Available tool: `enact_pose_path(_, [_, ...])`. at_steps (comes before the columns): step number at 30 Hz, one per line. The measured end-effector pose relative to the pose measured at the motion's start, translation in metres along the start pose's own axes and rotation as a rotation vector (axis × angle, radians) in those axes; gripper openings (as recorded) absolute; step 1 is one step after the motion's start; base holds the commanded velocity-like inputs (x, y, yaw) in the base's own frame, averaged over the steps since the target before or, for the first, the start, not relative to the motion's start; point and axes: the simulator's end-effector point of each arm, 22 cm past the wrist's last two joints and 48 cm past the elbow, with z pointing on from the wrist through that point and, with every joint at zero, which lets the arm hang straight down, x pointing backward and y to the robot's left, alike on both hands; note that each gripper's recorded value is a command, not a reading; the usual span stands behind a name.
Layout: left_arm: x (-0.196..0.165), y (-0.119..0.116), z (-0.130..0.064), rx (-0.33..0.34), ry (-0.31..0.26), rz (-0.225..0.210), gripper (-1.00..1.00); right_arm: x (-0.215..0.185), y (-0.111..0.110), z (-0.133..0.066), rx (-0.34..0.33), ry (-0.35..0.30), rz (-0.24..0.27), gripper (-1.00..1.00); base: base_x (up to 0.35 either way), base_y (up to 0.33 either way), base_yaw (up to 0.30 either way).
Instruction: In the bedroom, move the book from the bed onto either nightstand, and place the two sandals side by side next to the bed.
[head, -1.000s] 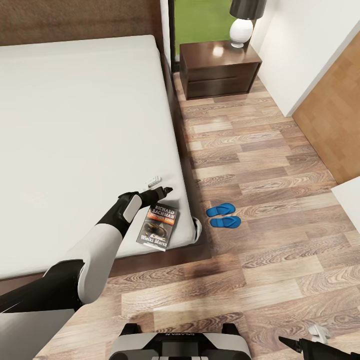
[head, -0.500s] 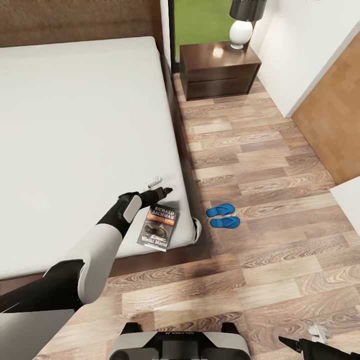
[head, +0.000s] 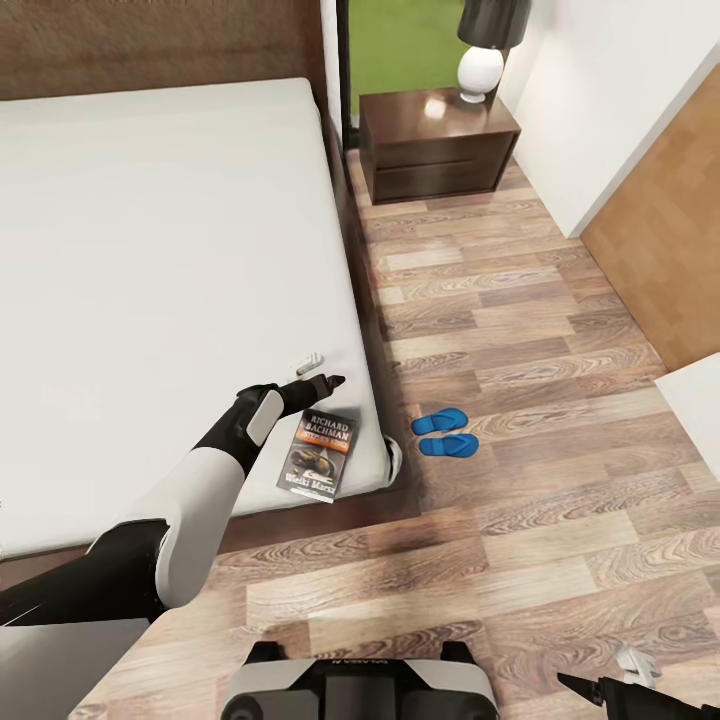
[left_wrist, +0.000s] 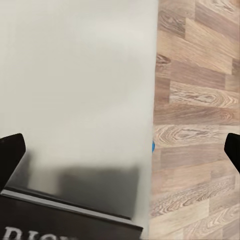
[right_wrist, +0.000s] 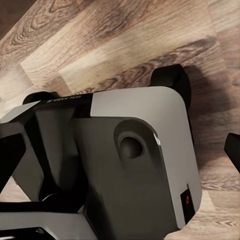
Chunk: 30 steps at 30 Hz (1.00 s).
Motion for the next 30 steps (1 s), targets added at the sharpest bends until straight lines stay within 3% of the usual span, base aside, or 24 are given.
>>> enact_pose_path(30, [-0.009, -0.021, -0.033, -0.001, 0.004, -0.004, 1.0, 0.01, 0.018, -0.036, 0.0, 0.001, 0.001, 1.0, 0.0, 0.0, 0.0])
